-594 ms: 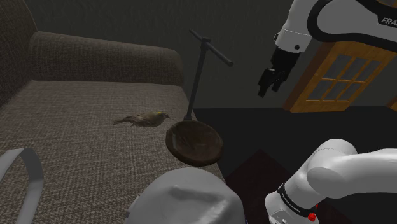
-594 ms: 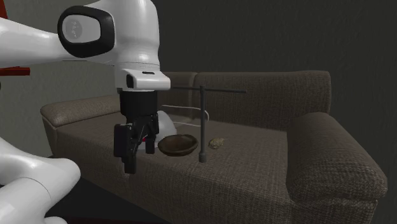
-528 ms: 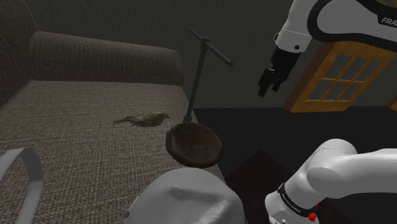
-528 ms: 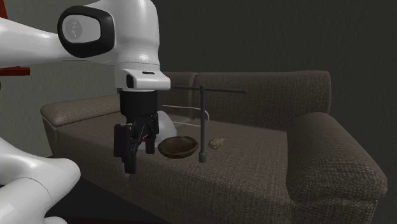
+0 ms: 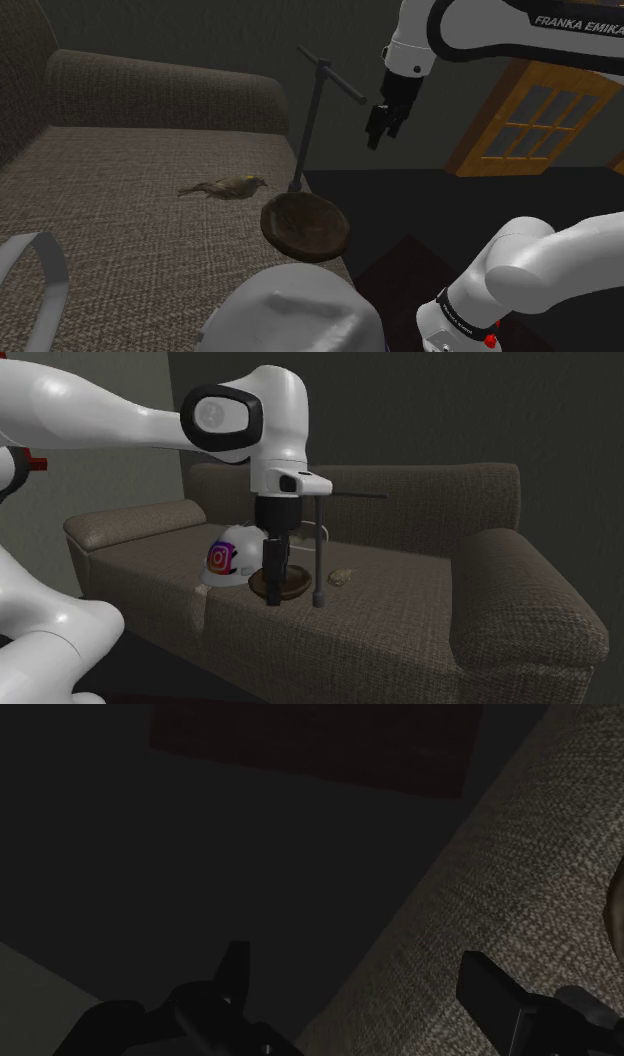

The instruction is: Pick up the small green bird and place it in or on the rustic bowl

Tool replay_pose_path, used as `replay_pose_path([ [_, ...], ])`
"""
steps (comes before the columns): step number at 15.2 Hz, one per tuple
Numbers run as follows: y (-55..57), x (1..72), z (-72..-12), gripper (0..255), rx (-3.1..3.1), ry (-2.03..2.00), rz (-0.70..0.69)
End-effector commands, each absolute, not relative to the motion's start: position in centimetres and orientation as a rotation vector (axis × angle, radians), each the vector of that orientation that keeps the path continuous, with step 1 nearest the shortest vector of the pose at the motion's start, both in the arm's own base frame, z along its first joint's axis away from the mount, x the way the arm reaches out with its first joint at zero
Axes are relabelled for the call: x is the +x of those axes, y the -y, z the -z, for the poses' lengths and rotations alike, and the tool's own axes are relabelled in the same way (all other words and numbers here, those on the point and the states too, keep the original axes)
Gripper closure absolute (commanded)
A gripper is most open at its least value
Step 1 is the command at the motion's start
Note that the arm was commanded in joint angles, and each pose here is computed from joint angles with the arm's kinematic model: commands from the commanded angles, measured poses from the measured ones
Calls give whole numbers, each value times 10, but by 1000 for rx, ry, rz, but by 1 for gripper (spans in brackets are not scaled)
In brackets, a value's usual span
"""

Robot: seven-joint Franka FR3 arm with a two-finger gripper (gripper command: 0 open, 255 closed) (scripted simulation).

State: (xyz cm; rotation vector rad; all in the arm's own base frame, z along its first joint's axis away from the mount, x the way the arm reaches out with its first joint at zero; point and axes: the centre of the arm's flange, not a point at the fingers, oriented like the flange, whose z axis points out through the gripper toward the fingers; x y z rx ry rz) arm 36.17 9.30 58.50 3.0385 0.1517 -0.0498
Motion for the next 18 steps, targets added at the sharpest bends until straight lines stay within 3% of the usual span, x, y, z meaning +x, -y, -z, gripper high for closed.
replay_pose_path([
  [1, -115, 376, -583, 0, 3025, -225, 56],
  [18, -325, 470, -541, 0, 2844, -799, 104],
])
